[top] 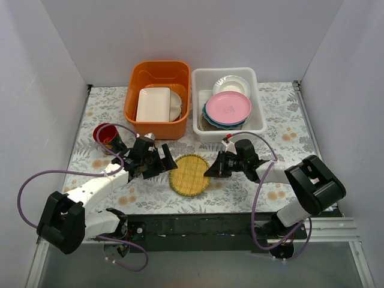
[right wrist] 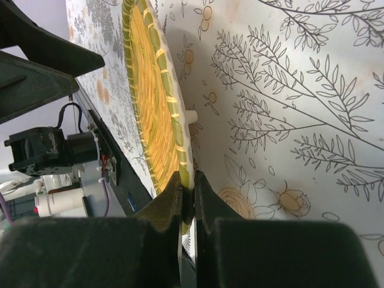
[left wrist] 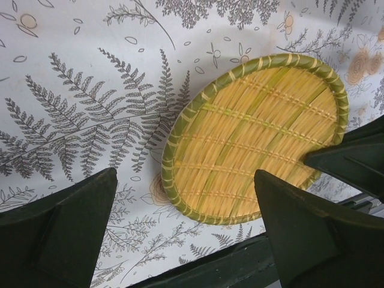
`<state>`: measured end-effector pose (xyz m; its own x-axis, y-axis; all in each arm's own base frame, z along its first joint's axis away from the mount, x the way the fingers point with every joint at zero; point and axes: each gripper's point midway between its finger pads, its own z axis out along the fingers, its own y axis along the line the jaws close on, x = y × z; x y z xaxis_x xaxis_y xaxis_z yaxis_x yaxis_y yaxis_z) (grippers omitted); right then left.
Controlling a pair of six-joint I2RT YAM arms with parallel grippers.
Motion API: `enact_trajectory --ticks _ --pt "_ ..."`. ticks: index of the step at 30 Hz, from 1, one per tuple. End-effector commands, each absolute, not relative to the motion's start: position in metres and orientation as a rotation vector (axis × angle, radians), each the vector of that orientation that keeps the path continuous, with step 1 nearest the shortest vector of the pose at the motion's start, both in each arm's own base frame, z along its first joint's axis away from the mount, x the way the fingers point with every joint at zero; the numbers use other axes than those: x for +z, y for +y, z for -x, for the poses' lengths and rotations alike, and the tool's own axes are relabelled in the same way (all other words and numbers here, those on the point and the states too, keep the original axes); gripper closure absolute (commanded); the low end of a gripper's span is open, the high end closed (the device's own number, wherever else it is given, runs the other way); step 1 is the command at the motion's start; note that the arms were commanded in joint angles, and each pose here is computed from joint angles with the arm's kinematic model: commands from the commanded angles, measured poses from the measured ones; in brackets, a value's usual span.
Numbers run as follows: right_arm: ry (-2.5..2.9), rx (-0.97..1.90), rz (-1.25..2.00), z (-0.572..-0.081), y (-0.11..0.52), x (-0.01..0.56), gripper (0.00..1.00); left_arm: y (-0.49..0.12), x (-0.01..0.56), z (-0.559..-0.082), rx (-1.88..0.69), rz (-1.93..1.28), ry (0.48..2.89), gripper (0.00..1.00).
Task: Place the plates into the plastic bin on the countertop
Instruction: Pick up the plate at the center of the board, then place the plate in the plastic bin.
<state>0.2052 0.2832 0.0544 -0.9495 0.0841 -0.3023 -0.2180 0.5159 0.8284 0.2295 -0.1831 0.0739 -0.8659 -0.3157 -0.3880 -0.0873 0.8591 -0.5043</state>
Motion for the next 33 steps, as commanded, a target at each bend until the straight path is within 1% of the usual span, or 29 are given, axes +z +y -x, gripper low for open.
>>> enact_trajectory --ticks 1,8,12,18,33 --pt "2.383 1.400 0.198 -0.213 0.288 0.088 0.99 -0.175 0.105 -0.246 -0.603 0.256 2.470 0.02" --pt "2.336 1.363 0.232 -0.223 0.287 0.114 0.99 -0.173 0.125 -0.251 -0.615 0.255 2.400 0.02" --pt "2.313 1.351 0.241 -0.227 0.283 0.123 0.99 -0.172 0.127 -0.249 -0.612 0.250 2.397 0.02" --pt "2.281 1.316 0.245 -0.236 0.273 0.138 0.99 -0.166 0.126 -0.250 -0.570 0.265 2.394 0.02" --pt "2.190 1.299 0.221 -0.258 0.250 0.173 0.99 -0.169 0.114 -0.247 -0.585 0.277 2.422 0.02"
